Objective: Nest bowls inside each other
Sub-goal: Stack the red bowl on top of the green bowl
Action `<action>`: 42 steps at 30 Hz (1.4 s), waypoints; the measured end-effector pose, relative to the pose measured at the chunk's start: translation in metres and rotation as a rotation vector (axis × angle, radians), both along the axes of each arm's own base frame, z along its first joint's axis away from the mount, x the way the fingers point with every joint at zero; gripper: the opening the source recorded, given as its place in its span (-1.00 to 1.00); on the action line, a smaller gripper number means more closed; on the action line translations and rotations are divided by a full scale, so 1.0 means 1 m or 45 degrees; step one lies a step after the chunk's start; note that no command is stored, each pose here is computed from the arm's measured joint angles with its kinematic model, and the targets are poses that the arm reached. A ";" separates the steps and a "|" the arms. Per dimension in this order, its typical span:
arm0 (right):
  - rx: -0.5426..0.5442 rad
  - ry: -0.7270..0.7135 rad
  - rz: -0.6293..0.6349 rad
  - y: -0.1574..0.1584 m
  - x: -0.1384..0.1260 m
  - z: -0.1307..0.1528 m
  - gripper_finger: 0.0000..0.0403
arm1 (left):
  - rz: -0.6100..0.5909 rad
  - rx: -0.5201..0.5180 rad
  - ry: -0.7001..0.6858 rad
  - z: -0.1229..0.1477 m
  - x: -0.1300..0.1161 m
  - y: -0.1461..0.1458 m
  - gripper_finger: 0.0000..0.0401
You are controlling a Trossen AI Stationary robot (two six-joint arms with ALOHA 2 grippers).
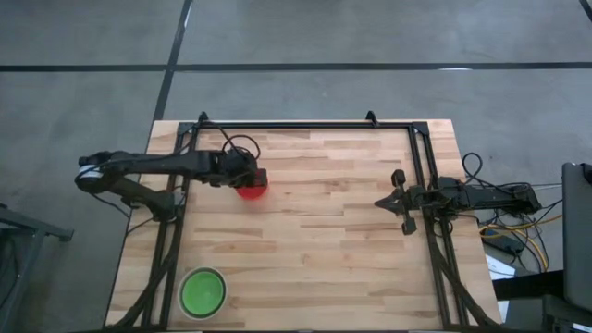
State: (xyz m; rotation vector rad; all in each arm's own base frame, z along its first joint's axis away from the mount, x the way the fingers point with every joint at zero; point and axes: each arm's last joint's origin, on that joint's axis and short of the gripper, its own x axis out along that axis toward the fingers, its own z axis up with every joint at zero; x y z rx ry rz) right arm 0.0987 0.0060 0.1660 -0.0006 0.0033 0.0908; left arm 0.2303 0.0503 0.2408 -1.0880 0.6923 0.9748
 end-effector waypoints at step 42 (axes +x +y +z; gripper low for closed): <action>0.000 0.001 0.000 0.000 0.000 0.000 -0.96 | -0.543 -0.047 0.028 -0.019 0.018 0.020 -0.47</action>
